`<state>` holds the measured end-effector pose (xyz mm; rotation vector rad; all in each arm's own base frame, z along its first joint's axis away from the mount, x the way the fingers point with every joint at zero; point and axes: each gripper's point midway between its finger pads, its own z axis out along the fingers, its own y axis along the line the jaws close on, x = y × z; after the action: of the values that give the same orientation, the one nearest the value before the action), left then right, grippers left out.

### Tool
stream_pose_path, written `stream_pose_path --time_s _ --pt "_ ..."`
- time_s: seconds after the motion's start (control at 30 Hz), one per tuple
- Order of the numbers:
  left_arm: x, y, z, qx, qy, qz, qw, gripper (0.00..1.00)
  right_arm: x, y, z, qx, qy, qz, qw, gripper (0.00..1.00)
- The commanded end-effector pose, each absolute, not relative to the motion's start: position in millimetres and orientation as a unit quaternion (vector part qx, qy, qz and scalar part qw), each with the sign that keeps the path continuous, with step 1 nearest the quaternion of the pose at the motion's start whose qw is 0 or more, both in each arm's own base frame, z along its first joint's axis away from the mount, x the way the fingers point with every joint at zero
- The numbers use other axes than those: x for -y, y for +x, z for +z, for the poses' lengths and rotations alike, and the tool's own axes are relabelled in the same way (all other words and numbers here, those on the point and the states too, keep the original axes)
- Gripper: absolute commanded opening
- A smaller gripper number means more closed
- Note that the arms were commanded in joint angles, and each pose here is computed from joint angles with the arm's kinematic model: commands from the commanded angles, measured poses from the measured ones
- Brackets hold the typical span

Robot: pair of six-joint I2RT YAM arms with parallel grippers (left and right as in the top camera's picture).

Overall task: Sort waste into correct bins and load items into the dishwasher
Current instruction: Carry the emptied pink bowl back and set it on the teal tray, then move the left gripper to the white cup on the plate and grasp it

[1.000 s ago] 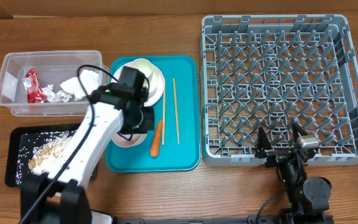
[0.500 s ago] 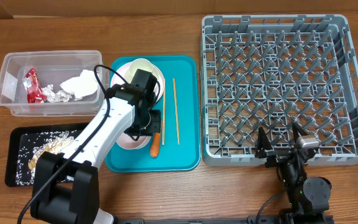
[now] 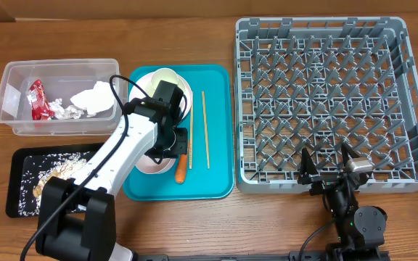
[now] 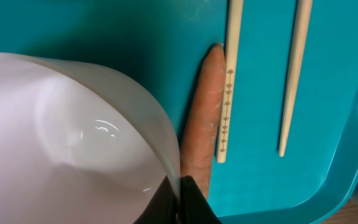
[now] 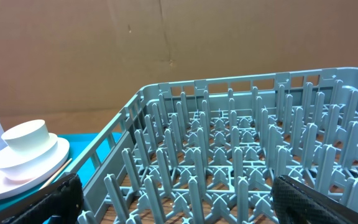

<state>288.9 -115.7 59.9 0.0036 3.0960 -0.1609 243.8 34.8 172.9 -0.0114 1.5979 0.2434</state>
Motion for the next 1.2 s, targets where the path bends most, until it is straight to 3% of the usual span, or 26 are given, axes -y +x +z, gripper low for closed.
stream_pose_path --time_s 0.0,0.23,0.6,0.9,0.93,1.03,1.17 --pt "117.6 293.1 61.4 -0.999 0.0 -0.047 0.026 0.06 -33.1 244.2 170.7 -0.714 -0.002 0.107 0.692 1.0" --pt "113.8 282.4 50.8 -0.999 0.0 -0.042 0.01 0.08 -33.1 244.2 170.7 -0.714 -0.002 0.107 0.692 1.0" --pt "113.1 281.1 49.2 -0.999 0.0 -0.041 0.01 0.04 -33.1 244.2 170.6 -0.714 -0.002 0.107 0.692 1.0" --pt "109.8 314.0 120.6 -0.998 0.001 -0.02 0.067 0.04 -33.1 244.2 170.7 -0.714 -0.002 0.107 0.692 1.0" --pt "111.1 319.5 129.9 -0.997 0.001 -0.022 0.078 0.06 -33.1 244.2 170.7 -0.714 -0.002 0.107 0.692 1.0" --pt "119.6 343.7 160.4 -0.991 0.001 -0.04 0.13 0.24 -33.1 244.2 170.6 -0.714 -0.002 0.107 0.692 1.0" --pt "123.5 369.9 173.3 -0.981 -0.003 -0.045 0.187 0.28 -33.1 244.2 170.7 -0.714 -0.002 0.107 0.692 1.0"
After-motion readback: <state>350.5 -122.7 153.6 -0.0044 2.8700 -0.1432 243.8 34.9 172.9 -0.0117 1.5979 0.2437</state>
